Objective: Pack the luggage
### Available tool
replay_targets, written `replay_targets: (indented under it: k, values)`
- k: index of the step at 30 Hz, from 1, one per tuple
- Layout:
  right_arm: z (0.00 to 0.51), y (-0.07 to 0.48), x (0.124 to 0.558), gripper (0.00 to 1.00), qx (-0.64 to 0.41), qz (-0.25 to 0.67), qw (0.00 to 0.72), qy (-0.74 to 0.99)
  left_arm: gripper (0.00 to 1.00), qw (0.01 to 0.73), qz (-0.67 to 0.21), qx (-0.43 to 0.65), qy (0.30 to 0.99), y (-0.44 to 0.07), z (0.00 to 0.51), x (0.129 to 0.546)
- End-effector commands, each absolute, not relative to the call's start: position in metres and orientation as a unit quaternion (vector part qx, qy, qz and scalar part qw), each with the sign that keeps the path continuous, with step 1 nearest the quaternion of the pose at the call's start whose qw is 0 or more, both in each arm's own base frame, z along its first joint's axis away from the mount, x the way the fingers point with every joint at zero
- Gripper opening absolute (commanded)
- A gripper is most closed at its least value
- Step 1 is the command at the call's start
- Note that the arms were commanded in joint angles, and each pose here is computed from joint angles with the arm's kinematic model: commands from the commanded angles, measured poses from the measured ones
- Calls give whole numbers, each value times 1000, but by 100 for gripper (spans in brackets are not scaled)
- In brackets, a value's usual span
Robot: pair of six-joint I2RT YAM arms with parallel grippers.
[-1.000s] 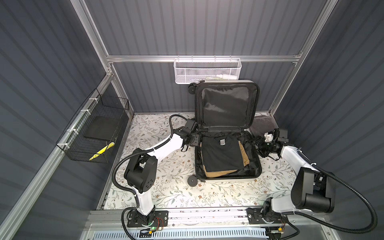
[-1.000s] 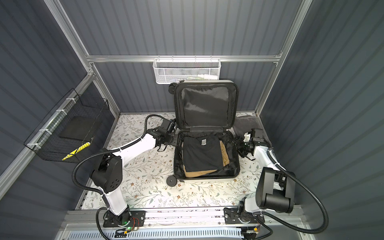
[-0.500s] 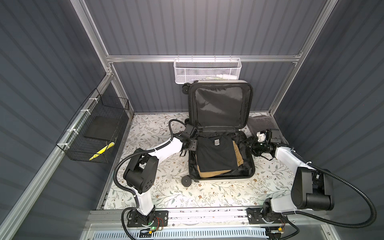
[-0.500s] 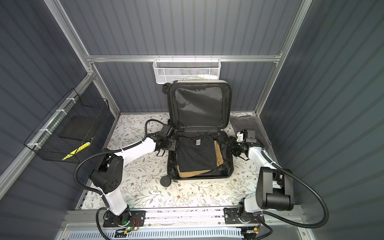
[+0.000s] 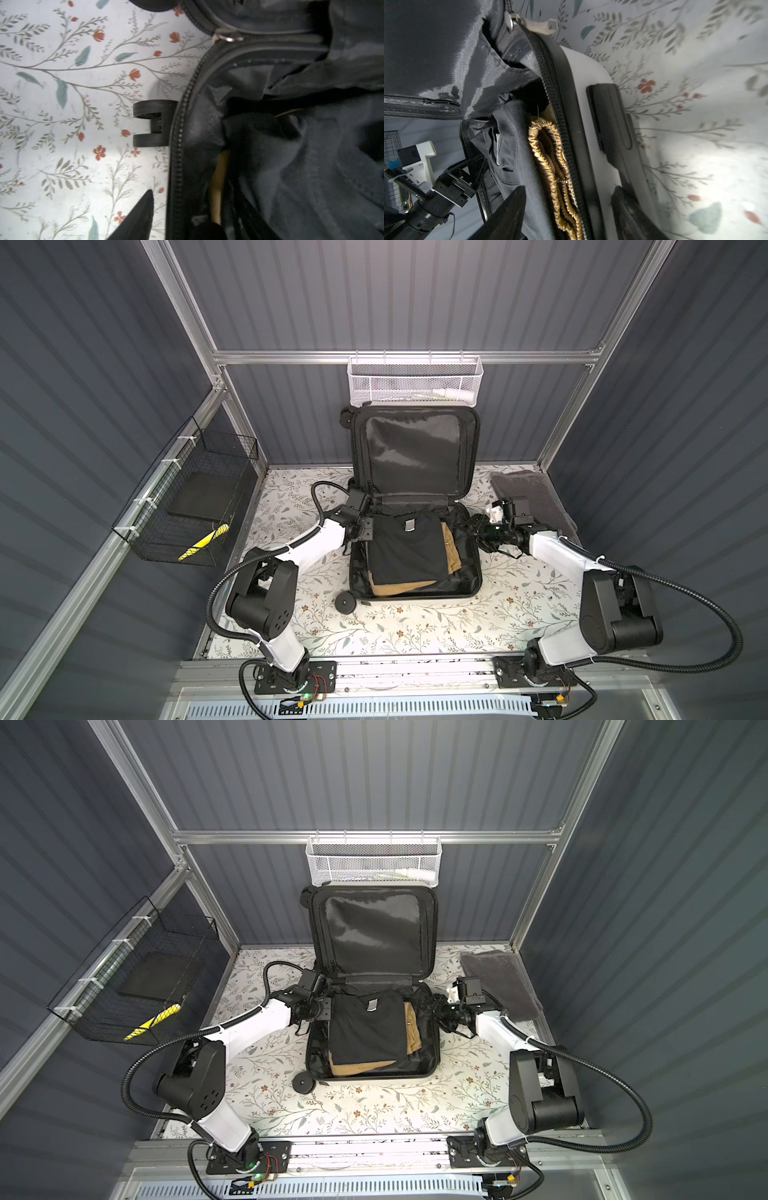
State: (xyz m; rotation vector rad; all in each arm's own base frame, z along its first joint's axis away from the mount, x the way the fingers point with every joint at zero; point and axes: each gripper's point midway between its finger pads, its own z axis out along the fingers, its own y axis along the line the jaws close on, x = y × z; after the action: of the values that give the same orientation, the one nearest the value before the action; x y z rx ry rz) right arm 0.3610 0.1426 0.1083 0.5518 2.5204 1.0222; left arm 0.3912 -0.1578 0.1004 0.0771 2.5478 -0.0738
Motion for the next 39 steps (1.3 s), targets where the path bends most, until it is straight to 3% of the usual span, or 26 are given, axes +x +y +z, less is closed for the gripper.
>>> replay_targets:
  k: [1, 14, 21, 30, 39]
  values:
    - [113, 161, 367, 67, 192, 374, 181, 889, 61, 304, -27, 5, 952, -141, 110, 394]
    - [113, 218, 370, 67, 161, 384, 162, 895, 62, 303, -16, -15, 953, -111, 117, 409]
    - [128, 210, 367, 70, 147, 370, 174, 901, 76, 314, -21, -15, 949, -109, 136, 407]
    - [162, 138, 361, 77, 190, 347, 219, 892, 100, 342, -56, -11, 938, -115, 183, 400]
    - [155, 15, 348, 79, 330, 294, 244, 863, 100, 355, -149, 3, 923, -147, 224, 398]
